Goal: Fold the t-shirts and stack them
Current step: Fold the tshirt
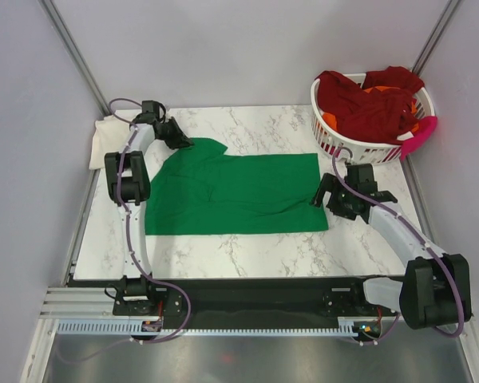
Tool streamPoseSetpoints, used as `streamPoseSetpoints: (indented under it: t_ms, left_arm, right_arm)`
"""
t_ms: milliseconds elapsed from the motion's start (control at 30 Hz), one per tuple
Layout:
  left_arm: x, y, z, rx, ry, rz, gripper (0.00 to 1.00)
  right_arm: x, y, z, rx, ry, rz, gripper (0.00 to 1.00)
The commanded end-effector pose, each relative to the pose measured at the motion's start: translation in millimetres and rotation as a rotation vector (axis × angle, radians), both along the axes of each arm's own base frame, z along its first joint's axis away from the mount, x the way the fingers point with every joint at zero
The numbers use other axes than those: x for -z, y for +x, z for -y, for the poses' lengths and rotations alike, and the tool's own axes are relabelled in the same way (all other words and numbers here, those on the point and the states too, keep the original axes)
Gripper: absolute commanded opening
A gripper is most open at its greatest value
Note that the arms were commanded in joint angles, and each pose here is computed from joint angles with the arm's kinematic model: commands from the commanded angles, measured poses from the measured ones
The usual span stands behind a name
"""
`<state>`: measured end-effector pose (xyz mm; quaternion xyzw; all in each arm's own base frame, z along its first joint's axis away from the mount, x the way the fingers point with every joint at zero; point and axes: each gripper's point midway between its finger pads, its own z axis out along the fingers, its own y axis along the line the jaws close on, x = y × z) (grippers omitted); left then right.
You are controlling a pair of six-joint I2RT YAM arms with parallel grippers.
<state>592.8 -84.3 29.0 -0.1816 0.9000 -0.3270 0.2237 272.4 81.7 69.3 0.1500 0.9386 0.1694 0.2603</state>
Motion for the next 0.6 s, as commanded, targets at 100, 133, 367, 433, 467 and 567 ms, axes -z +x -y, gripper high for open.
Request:
streamPoseSetpoints:
  t_ms: [100,133,367,433,467,567]
  left_arm:
    - [-76,-28,-54,-0.116,0.137,0.077,0.02]
    - [-80,-33,-58,-0.122,0.145,0.079,0.02]
    - [-91,-67,-88,-0.160,0.190,0.024,0.02]
    - [-94,-76,-102,-0.175,0.225,0.016,0.02]
    - [-93,-81,-106,-0.182,0.233,0.000,0.02]
    - [-95,-92,-119,-0.193,0.248,-0.011,0.02]
  right_arm:
    - [-81,71,-16,0.021,-0.010,0.223,0.98]
    - [-94,83,-24,0.007,-0.018,0.256,0.98]
    - [-91,156,-50,-0.011,-0.123,0.254,0.98]
    - [-88,177,-63,-0.026,-0.130,0.255,0.98]
    - [-85,182,-67,-0.032,-0.137,0.249,0.98]
    - [-75,205,-78,-0.036,-0.154,0.235,0.98]
